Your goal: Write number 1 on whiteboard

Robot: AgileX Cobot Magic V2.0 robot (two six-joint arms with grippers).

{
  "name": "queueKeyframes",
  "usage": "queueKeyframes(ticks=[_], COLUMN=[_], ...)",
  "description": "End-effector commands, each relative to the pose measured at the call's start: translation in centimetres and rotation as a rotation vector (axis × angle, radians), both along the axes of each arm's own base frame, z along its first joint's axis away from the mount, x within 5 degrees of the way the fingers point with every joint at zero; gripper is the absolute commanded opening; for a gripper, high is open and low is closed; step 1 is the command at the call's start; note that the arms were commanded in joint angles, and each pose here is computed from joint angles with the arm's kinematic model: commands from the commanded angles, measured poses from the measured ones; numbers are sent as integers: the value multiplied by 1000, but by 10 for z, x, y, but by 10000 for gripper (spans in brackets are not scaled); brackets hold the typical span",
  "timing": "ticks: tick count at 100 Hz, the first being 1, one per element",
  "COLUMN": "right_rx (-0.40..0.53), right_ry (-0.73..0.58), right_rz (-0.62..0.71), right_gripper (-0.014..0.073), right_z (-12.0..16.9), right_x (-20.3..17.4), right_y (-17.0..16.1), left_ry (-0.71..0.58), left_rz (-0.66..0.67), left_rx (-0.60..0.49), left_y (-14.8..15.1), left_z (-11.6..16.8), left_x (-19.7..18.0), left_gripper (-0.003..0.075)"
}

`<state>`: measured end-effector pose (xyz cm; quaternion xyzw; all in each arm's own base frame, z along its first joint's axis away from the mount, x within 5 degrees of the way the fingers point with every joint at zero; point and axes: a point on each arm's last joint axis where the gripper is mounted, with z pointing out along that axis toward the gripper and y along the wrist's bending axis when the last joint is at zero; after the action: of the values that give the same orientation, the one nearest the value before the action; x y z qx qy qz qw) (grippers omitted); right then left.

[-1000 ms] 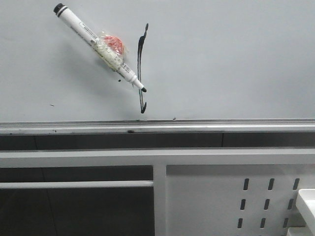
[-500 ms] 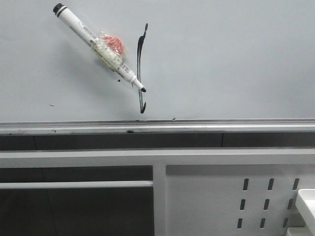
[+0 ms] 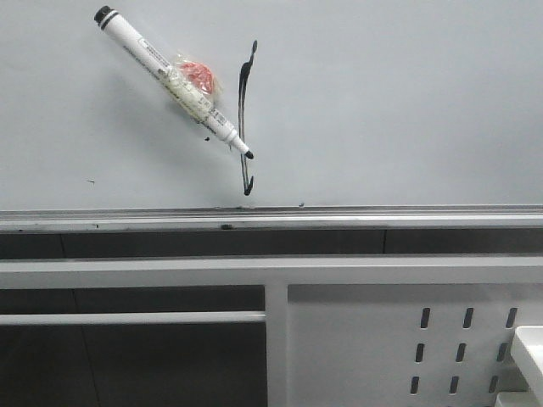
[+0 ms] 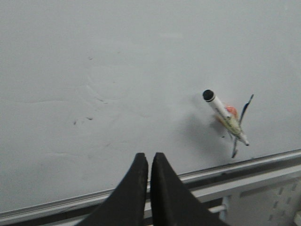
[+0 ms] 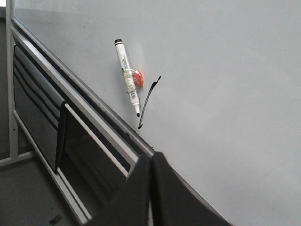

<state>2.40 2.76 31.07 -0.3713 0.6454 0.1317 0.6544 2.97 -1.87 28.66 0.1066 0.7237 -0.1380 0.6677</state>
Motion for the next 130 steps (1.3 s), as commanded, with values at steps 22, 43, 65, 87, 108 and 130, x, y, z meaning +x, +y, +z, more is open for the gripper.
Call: queueKeyframes(ticks=[22,43,65,87,108,130], right_rx=[54,53,51,51,50,50], right_ry=[-61,-60,-58,-58,-57,-57], right_rz=[-8,-8,-8,-8,-7,-7], right_gripper=[-50,-50,-50,-50,-50,-50], right_z=[13,13,13,13,13,13], right_x=[0,0,0,0,0,0], right_y=[-1,-1,-1,-1,-1,-1], left_ry=[-130,-100,107,174,174,174], left_rz=[187,212,201,195,195,195], left_rx=[24,-48,-55,-38,-38,-38], left_y=[9,11,9,8,8,8], left_z=[-55,-87,-106,-113,-113,-113], left_x=[18,25,24,23,23,23], left_gripper=[-20,-20,-20,-20,-20,-20])
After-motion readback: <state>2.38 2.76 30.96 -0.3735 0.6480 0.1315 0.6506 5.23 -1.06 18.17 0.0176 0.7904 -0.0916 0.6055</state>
